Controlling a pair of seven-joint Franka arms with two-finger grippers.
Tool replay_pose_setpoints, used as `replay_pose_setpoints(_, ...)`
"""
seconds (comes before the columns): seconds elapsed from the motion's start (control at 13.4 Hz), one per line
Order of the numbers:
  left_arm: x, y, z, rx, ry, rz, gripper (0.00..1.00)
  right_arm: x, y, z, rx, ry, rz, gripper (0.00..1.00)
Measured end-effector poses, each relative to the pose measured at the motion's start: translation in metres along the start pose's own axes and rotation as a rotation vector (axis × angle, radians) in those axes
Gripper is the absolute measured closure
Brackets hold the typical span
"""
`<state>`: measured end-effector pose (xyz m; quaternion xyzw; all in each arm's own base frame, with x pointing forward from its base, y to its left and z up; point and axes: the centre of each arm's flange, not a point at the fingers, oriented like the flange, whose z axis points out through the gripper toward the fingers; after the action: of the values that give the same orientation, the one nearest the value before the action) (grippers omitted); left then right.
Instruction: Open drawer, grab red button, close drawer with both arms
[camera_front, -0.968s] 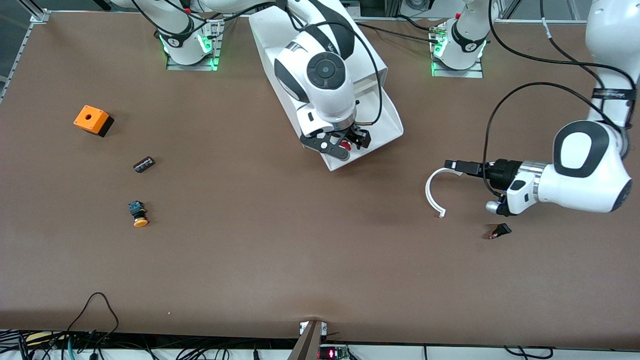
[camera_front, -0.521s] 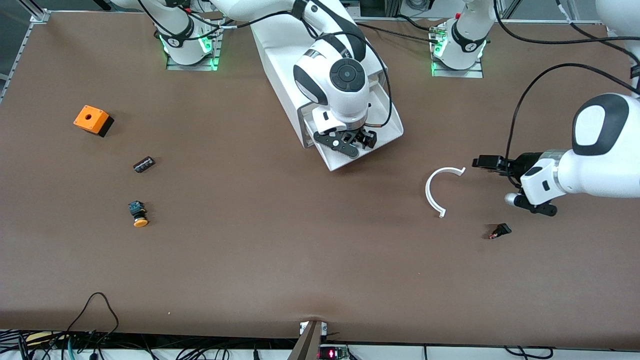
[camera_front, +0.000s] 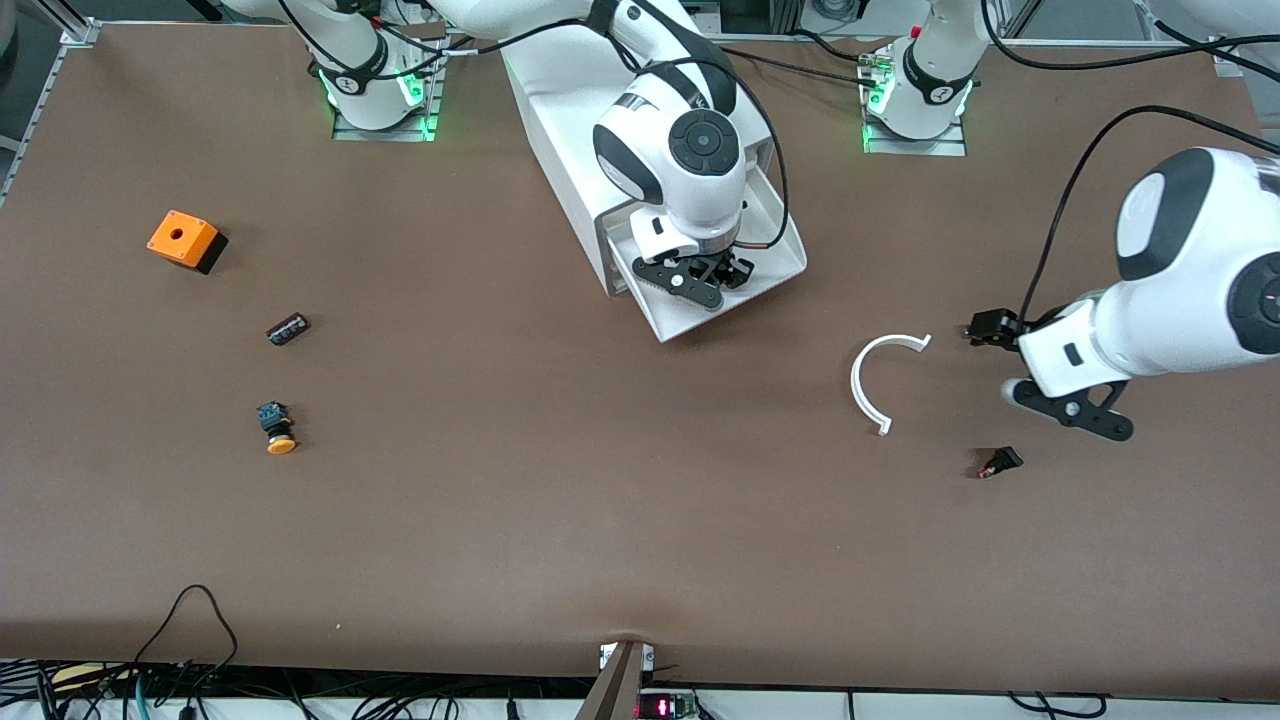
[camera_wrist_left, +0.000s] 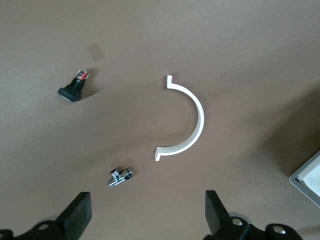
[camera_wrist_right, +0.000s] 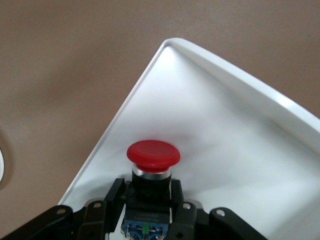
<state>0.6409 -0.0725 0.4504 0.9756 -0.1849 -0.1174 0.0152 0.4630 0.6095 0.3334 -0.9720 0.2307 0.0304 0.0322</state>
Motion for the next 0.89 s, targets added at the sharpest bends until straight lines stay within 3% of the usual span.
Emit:
replay_pose_setpoints(0.22, 0.002, -0.001, 0.015, -0.005, -0.03, -0.04, 0.0, 0.004, 0.003, -0.005, -0.034, 0.014, -0.011, 0.58)
replay_pose_setpoints(0.45, 0.009, -0.011, 0.044, -0.037, -0.078, -0.395, 0.0, 0.028, 0.01, -0.051, -0.022, 0.02, -0.034, 0.58)
replay_pose_setpoints(0.6, 0.021, 0.021, 0.052, -0.026, -0.095, -0.601, 0.0, 0.061, 0.026, -0.095, -0.007, 0.011, -0.068, 0.58)
replay_pose_setpoints(0.89, 0.043, 0.111, 0.067, -0.006, -0.031, -0.775, 0.0, 0.129, 0.071, -0.151, -0.018, -0.025, -0.229, 0.58)
